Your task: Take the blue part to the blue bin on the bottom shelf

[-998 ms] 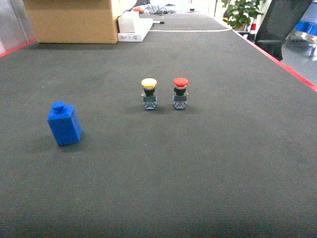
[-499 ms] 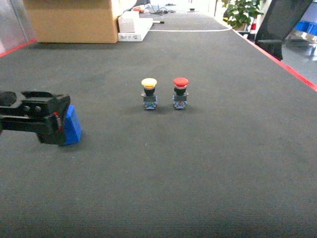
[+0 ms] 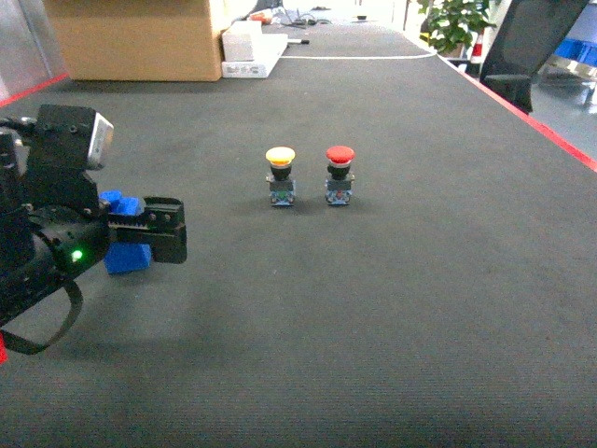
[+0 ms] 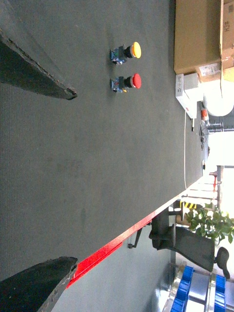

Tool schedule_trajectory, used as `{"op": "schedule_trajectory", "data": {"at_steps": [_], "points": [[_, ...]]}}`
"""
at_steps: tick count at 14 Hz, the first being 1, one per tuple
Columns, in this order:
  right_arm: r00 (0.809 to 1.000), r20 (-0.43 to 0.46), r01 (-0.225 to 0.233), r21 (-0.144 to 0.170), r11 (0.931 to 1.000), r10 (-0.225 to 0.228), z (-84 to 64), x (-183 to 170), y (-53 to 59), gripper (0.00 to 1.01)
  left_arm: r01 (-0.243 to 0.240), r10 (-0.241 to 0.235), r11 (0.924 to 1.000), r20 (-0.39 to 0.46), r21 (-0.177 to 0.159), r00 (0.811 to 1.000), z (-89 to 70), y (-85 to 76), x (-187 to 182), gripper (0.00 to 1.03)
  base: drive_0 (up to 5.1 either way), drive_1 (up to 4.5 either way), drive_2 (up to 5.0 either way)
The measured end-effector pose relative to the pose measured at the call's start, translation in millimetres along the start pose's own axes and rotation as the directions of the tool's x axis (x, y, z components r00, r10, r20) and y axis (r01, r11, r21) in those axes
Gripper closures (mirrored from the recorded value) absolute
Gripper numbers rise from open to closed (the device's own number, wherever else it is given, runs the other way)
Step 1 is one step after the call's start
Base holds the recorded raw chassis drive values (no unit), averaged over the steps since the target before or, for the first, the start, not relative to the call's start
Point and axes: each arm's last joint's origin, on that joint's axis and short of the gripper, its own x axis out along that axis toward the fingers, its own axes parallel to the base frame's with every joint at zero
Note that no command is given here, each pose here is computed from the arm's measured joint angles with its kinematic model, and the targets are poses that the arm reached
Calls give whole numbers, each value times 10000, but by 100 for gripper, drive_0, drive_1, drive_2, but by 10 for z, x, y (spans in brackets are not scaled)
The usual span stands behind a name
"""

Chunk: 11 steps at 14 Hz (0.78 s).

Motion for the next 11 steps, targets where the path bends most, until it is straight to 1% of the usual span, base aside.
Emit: {"op": "schedule_trajectory", "data": {"at_steps": [1,2,3,4,5,6,7,9,11], "points": [[10000,4,0,0,10000,0,0,0,0,3,-195,195,9998,20,69,9998,-12,-2,63,5,0,0,0],[10000,0,0,0,10000,0,0,0,0,3,-338,338,9994,67,52,9994,21,-8,177,5,0,0,0],[10000,4,0,0,10000,0,0,0,0,3,-602,602,9982,26,-25,9982,10,5,299,5,0,0,0],[10000,0,0,0,10000,0,0,0,0,3,-745,744,9972,-258,-63,9969,-38,4,391,5,0,0,0],[10000,4,0,0,10000,0,0,0,0,3,-775,770,9969,-514,-90,9957,-87,-4,446,5,0,0,0],[10000,4,0,4,10000,0,0,0,0,3,-868,858,9961,-624,-135,9944,-118,-10,491,5,0,0,0],[10000,0,0,0,10000,0,0,0,0,3,-815,802,9964,-556,-222,9952,-111,-39,506,5,0,0,0],[10000,4,0,0,10000,0,0,0,0,3,-674,662,9973,-401,-289,9970,-94,-82,506,5,0,0,0],[10000,4,0,0,10000,0,0,0,0,3,-624,608,9974,-452,-362,9971,-117,-84,519,5,0,0,0]]}}
